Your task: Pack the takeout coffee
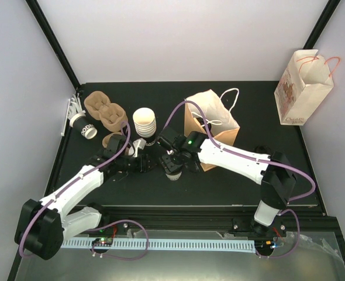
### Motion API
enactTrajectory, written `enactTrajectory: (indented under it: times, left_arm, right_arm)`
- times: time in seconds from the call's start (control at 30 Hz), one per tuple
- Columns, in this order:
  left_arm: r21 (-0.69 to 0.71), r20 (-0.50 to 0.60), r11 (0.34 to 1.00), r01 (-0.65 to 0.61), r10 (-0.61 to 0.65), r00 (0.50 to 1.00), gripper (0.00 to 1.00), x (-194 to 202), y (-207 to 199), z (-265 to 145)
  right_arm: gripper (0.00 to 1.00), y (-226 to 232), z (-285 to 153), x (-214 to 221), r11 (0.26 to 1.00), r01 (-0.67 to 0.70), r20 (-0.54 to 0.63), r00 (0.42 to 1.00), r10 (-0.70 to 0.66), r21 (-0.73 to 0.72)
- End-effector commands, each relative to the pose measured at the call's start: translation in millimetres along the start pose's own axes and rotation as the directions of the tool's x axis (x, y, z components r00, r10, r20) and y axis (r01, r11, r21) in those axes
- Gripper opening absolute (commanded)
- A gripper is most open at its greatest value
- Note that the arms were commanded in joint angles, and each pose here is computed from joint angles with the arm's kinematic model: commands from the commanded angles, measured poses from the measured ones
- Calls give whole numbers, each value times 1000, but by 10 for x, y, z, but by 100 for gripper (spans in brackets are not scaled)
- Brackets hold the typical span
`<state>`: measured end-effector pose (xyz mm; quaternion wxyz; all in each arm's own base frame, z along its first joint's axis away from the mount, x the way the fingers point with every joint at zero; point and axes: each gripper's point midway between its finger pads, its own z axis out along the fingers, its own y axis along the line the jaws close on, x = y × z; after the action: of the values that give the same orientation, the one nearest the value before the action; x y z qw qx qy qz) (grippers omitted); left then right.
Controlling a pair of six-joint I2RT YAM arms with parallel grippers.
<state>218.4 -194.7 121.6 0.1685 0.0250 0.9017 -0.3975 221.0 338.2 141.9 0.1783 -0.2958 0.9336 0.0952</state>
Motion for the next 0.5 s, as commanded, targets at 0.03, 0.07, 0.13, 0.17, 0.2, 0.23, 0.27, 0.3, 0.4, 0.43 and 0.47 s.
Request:
enactTrajectory:
  times: [0.03, 0.07, 0.13, 0.17, 0.2, 0.23, 0.27, 0.3, 0.4, 0.43, 0.47]
  left_arm:
    - [49, -4, 999, 3, -3, 1000, 50, -30, -35, 55]
    - [52, -6, 999, 3, -2, 1000, 50, -27, -36, 61]
    - [54, -7, 999, 2, -1, 1000, 49, -37, -34, 71]
    - [57, -7, 998, 0, 0, 1000, 49, -40, -38, 72]
    - [60, -6, 998, 0, 1, 1000, 49, -46, -41, 74]
    - [64, -6, 998, -3, 3, 1000, 49, -50, -46, 76]
    - [66, -7, 998, -3, 3, 1000, 49, -50, -50, 79]
    - [69, -8, 998, -4, 5, 1000, 48, -51, -53, 84]
    - [75, -7, 997, -3, 4, 1000, 48, -62, -60, 91]
    - [79, -7, 997, -4, 5, 1000, 48, -65, -66, 93]
    - [83, -10, 997, -4, 5, 1000, 47, -64, -70, 97]
  right_arm:
    - [63, 42, 39, -68, 1000, 10, 3, 1000, -10, -18]
    - [63, 35, 51, -61, 1000, 12, -2, 1000, -12, -14]
    - [63, 18, 78, -41, 1000, 15, -15, 1000, -15, -4]
    - [63, 12, 93, -26, 1000, 17, -22, 1000, -17, 0]
    - [63, -3, 109, -11, 1000, 17, -29, 999, -17, 6]
    - [63, -12, 121, 0, 1000, 17, -34, 999, -17, 8]
    - [63, -22, 136, 20, 1000, 18, -41, 999, -18, 12]
    - [63, -29, 147, 35, 1000, 18, -46, 999, -17, 13]
    - [64, -61, 186, 101, 1000, 23, -67, 998, -21, 22]
    - [64, -64, 194, 114, 999, 25, -72, 997, -23, 22]
    - [64, -65, 207, 131, 999, 26, -78, 997, -24, 22]
